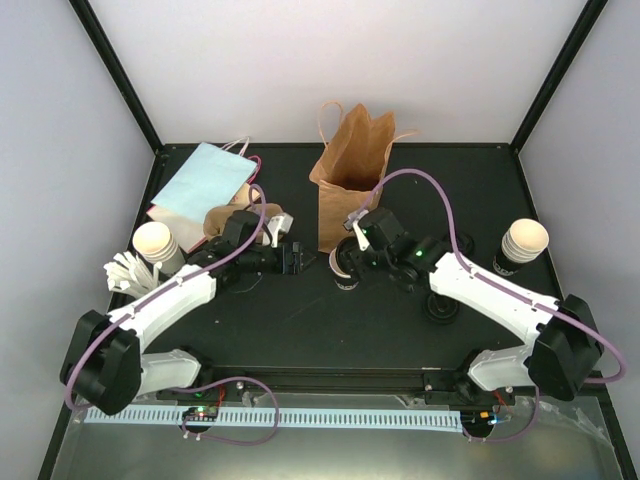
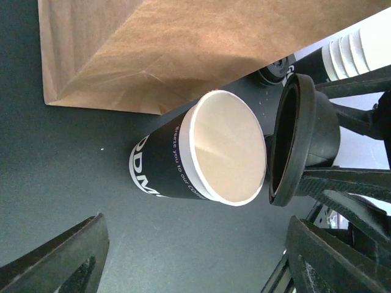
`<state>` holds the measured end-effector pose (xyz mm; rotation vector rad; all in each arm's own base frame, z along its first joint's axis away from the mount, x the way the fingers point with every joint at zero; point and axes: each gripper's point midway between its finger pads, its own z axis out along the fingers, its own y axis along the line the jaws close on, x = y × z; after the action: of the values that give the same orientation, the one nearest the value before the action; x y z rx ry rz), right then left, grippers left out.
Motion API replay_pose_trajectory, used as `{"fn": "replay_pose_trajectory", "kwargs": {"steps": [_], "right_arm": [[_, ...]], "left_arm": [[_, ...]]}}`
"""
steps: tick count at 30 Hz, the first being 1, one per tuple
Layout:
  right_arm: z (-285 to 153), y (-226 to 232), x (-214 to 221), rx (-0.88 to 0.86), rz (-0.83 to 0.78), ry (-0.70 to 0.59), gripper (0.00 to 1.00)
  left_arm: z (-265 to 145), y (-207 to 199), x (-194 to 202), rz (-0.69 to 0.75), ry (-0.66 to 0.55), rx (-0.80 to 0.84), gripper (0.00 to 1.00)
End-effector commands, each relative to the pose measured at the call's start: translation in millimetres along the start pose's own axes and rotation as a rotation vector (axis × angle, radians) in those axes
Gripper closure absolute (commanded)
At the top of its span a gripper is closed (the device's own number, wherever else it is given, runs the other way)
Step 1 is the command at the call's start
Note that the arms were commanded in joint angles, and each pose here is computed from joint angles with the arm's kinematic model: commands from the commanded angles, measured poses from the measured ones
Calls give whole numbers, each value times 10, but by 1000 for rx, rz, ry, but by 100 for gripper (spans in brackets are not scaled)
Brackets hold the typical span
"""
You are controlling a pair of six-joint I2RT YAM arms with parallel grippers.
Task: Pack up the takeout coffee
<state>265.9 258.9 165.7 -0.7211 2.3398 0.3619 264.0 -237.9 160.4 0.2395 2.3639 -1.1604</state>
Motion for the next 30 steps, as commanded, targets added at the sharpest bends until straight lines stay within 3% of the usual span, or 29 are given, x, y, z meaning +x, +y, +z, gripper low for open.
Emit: {"fn": "replay_pose_trajectory", "kwargs": {"steps": [1,9,30], "right_arm": [[-22,11,-170,21,-37,-35,31],[37,28,-176,35,-69,5,30],[-67,-65,-23,105,-103,72,30]], "left_arm": [[50,-160,-166,23,-18,63,20],[194,-69,-140,2,13,64,28],[281,17,-97,-4,31,55,29]]}}
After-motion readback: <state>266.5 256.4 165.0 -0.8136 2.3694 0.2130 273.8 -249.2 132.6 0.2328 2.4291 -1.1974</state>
